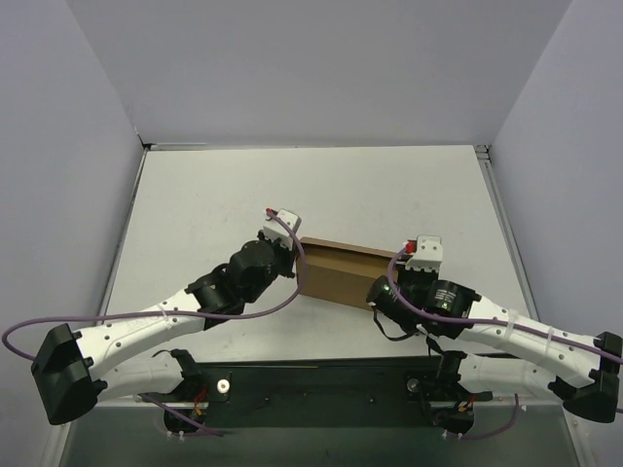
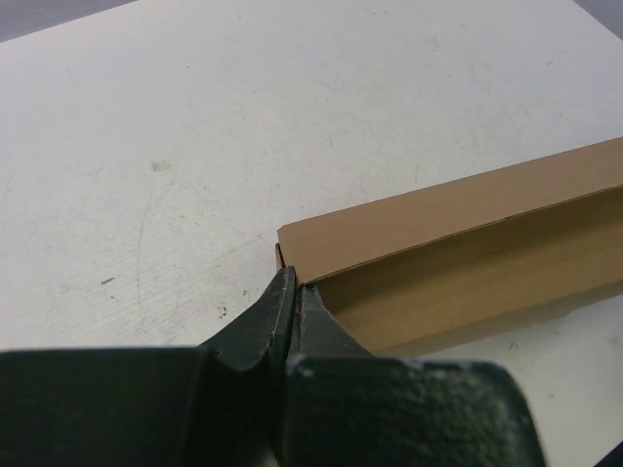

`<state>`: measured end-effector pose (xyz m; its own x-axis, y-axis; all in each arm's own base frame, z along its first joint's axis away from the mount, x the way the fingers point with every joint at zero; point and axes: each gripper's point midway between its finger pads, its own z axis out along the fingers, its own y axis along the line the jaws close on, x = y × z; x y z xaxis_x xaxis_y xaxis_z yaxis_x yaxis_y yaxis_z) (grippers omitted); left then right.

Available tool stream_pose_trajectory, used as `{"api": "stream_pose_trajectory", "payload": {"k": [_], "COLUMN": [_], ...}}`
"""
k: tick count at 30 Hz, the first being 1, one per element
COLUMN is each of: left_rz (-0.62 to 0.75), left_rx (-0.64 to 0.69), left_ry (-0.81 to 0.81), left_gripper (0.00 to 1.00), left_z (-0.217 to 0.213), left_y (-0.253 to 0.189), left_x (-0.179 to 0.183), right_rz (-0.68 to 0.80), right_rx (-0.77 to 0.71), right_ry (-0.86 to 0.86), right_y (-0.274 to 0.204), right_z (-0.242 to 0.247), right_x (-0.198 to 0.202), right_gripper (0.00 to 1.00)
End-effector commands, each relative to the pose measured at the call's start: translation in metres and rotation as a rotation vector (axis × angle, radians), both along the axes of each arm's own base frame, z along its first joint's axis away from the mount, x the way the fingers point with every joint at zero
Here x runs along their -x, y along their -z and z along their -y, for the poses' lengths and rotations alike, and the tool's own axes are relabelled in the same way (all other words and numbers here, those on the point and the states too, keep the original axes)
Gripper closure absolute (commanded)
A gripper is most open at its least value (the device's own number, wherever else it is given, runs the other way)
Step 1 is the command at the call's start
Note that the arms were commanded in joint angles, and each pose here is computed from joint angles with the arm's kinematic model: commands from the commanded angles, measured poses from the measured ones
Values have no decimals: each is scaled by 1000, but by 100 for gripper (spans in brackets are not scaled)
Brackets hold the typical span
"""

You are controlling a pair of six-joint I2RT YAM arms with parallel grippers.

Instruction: Fold the paper box

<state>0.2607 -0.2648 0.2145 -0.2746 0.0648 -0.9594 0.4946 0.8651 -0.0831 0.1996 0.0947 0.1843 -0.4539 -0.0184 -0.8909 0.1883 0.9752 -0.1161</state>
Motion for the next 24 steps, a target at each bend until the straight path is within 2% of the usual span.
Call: {"api": "stream_pose_trajectory", "payload": {"k": [1, 2, 3, 6, 9, 15, 21, 24], "left_rz": [-163, -162, -161, -166, -181, -189, -189, -184], "left_rx": [-238, -245, -249, -261, -279, -293, -292, -283], "left_ry": [5, 1, -3, -3, -6, -8, 2, 5], "left_gripper": [100, 100, 100, 100, 100, 100, 100, 100], "left_z": [-24, -25, -26, -25, -26, -27, -23, -19], "left_y": [79, 80, 81, 85, 92, 98, 98, 96], "left_x": [27, 27, 27, 28, 29, 31, 33, 33], "right_rz": [-162, -163, -163, -175, -199, -196, -195, -142], "right_rx": [113, 121, 123, 133, 111, -25, -96, -82], "right_ry": [-60, -67, -75, -117, -183, -298, -440, -399], "right_y": [26, 25, 21, 11, 4, -29, -66, -80], "right_z": [11, 11, 11, 9, 2, -10, -42, -46], "right_x": [22, 22, 22, 24, 31, 40, 41, 28], "right_gripper": [72, 67, 57, 44, 37, 34, 38, 43]}}
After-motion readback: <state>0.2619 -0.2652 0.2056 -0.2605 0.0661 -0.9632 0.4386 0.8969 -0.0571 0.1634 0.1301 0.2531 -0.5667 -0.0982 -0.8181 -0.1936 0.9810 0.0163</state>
